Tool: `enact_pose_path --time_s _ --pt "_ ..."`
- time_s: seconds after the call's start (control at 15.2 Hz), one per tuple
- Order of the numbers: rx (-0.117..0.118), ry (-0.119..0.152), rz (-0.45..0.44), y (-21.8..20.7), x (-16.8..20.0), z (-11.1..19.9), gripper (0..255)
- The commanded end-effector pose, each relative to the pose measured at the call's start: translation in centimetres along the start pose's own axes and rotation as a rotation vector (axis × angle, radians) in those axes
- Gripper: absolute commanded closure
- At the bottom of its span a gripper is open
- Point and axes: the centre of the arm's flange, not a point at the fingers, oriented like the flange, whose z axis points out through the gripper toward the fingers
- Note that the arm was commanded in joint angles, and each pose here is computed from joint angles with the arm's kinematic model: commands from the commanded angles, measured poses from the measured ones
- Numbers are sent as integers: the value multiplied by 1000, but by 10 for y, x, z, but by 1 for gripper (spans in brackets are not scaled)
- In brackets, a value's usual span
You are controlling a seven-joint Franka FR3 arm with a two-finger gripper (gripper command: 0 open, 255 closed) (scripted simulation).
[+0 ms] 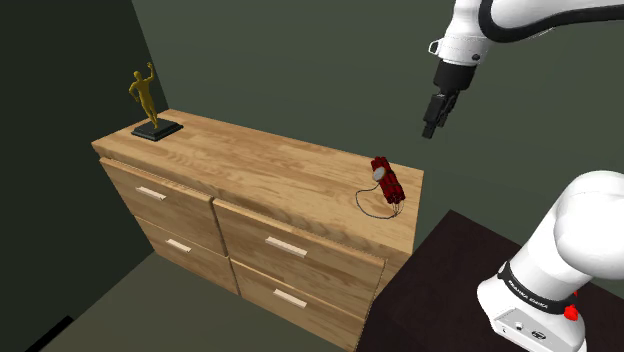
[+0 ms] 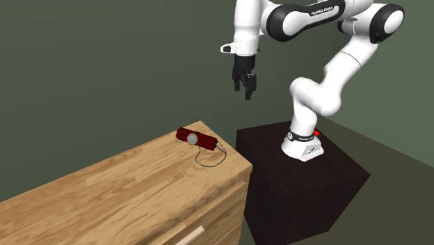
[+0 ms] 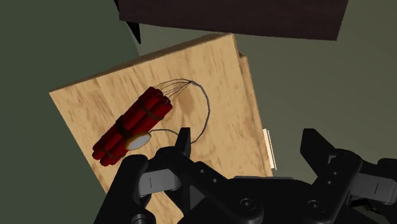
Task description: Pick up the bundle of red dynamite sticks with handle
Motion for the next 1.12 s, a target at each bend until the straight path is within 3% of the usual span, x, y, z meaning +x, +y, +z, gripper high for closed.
enact_pose_path --time_s 0.0,1.06 --pt "-9 -1 -61 11 9 25 0" --pt "-74 -18 -516 73 99 202 0"
